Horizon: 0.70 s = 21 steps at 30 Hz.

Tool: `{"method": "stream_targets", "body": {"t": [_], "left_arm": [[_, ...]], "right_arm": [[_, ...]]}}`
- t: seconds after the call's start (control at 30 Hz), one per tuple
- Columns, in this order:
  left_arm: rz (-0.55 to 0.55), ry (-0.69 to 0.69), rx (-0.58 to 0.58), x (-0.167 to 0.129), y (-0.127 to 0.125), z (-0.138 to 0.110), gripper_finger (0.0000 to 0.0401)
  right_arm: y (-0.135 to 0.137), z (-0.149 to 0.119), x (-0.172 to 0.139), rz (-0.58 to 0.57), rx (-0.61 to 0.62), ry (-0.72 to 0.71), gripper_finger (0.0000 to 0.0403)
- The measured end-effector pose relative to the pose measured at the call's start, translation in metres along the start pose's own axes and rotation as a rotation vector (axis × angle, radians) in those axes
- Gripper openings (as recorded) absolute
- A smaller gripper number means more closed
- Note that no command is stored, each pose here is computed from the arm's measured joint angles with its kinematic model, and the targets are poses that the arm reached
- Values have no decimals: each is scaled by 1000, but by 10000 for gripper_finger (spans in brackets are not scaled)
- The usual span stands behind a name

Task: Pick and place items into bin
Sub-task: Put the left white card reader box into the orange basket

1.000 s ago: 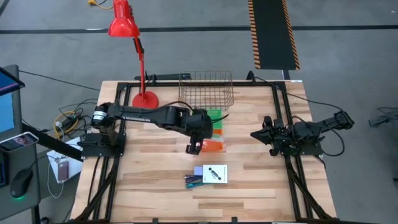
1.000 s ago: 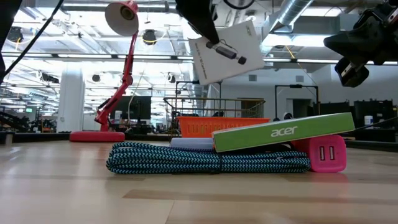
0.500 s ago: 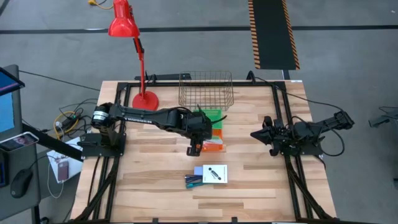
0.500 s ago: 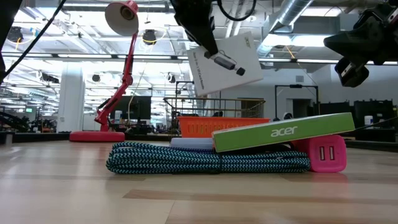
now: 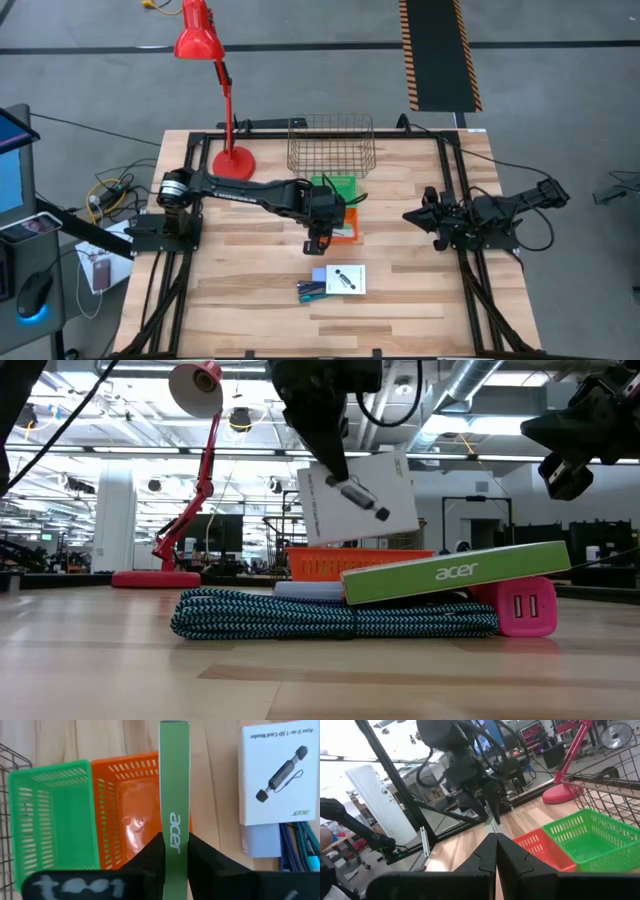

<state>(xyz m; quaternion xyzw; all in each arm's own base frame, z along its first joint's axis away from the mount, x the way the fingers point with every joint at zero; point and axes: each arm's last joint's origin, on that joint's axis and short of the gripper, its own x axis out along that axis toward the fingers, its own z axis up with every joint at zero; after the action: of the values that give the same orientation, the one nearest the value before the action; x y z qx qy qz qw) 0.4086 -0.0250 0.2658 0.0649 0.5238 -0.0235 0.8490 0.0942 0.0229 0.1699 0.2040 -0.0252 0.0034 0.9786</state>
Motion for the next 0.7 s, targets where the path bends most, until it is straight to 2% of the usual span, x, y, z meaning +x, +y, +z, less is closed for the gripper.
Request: {"method": "stream_targets", "body": {"t": [0.3, 0.7], "left_arm": [[10, -6, 31, -2, 2, 0, 47], [11, -6, 23, -2, 2, 0, 102]], "right_arm": [[0, 0, 0, 1, 1, -1, 0], [0, 0, 0, 1, 1, -2, 0]]}}
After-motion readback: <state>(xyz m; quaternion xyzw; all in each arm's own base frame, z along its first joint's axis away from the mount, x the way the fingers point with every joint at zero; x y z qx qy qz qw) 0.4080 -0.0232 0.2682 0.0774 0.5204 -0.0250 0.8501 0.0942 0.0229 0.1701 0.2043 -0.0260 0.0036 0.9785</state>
